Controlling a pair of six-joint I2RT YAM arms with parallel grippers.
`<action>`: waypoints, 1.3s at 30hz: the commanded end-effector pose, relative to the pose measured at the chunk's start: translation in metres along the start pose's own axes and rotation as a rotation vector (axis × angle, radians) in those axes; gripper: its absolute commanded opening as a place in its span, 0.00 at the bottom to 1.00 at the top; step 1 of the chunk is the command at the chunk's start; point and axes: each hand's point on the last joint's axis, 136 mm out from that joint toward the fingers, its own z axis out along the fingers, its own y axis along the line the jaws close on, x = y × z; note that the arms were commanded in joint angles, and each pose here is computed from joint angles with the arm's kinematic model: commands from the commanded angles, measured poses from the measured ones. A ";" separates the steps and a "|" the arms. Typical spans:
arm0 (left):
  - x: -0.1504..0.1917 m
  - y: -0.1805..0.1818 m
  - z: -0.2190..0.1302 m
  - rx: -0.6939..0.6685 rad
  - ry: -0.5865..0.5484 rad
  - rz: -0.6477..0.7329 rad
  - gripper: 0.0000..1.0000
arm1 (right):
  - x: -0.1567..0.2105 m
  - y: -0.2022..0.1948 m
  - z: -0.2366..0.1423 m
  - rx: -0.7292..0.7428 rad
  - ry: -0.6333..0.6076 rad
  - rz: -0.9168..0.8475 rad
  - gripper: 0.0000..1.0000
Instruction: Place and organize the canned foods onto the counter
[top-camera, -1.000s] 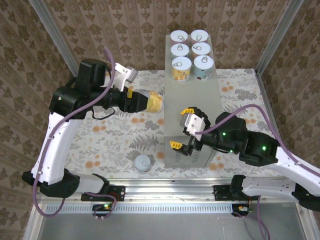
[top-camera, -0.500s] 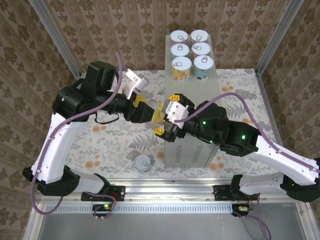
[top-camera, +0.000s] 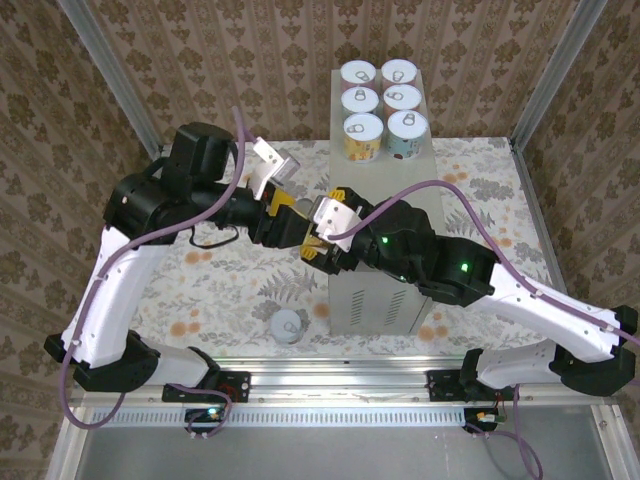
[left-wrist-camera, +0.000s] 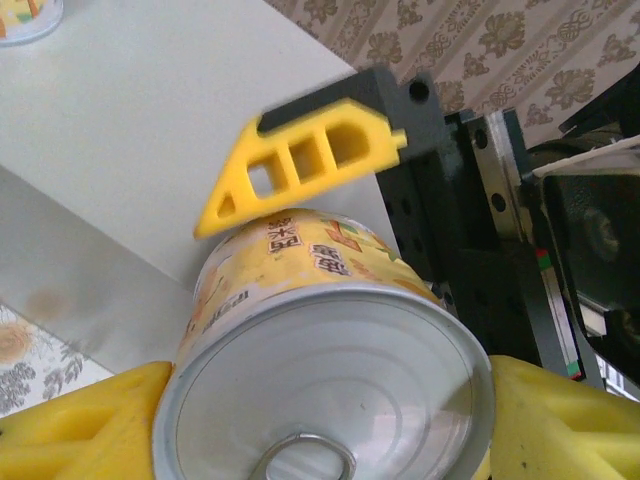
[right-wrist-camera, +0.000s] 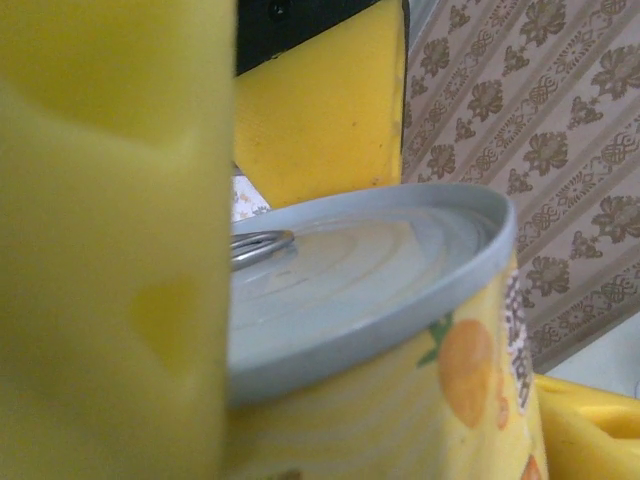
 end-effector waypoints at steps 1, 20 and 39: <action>-0.014 -0.017 -0.008 0.053 -0.057 0.052 0.55 | -0.013 -0.010 -0.004 0.041 -0.036 0.008 0.78; -0.020 -0.045 0.012 0.144 -0.296 0.264 0.90 | -0.034 -0.023 -0.043 0.005 -0.211 0.382 0.63; -0.046 -0.029 0.051 0.048 -0.411 0.304 0.72 | -0.022 -0.025 -0.059 0.015 -0.266 0.509 0.67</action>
